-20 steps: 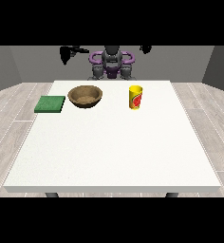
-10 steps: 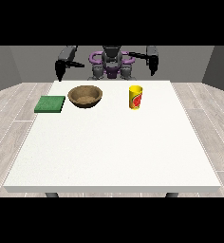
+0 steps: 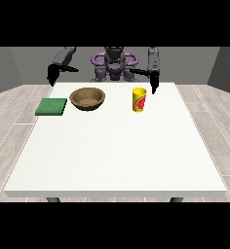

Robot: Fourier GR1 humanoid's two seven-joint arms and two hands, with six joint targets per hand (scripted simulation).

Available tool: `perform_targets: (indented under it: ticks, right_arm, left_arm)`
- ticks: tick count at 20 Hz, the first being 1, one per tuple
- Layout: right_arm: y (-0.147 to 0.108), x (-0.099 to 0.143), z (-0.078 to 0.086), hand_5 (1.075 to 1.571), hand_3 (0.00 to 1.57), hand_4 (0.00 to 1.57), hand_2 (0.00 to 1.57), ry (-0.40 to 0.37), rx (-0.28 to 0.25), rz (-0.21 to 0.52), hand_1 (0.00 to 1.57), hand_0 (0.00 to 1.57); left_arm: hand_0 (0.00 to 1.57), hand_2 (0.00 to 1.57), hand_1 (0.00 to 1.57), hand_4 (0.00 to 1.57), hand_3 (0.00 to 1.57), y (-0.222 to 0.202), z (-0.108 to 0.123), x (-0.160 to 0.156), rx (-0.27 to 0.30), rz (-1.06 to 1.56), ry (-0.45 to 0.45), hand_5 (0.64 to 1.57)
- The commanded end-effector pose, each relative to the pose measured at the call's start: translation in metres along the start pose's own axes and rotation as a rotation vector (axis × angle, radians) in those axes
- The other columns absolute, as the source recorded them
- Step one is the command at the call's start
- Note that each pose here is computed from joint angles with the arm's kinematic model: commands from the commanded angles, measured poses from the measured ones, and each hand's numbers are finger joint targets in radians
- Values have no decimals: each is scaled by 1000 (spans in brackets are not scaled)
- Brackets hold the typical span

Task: Pick the cup and pour the ball into the bowl, then pick the bowl and place it on the pad

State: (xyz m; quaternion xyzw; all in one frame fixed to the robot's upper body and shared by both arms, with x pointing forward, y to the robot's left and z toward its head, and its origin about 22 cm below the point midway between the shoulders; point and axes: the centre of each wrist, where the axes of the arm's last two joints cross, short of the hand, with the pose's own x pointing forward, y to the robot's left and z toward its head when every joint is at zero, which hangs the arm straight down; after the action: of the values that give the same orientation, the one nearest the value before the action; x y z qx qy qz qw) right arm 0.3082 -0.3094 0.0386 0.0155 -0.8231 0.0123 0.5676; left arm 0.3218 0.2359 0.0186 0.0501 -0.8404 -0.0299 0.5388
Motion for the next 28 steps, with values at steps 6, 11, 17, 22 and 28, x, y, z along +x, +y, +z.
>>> perform_targets:
  ticks: [6, 11, 17, 22, 28]
  right_arm:
    - [-31, -5, 1, 1559, 0, 0, 0, 6, 19, -14, 0, 0]
    - [-41, -13, -1, 1558, 0, 0, 0, -21, 11, 2, 0, 0]
    - [-32, -5, -10, 1561, 0, 0, 0, -78, 22, -18, 0, 0]
    - [-48, 15, -21, 1556, 0, 0, 0, -50, 64, -12, 0, 0]
    - [-95, 32, -30, 1555, 0, 0, 0, -114, 15, -9, 0, 0]
  left_arm:
    - [0, 0, 0, 0, 0, -19, 5, -42, 57, -7, 6, 1276]
    - [0, 0, 0, 0, 0, -19, -4, -54, 39, 1, -6, 1254]
    - [1240, 1571, 1240, 474, 1571, 14, -4, -64, 104, -193, -30, 1442]
    - [1312, 1571, 1312, 833, 1571, 12, -14, -65, 171, -421, -27, 1511]
    - [1354, 1571, 1354, 901, 1571, -26, -23, -60, 187, -470, -74, 1507]
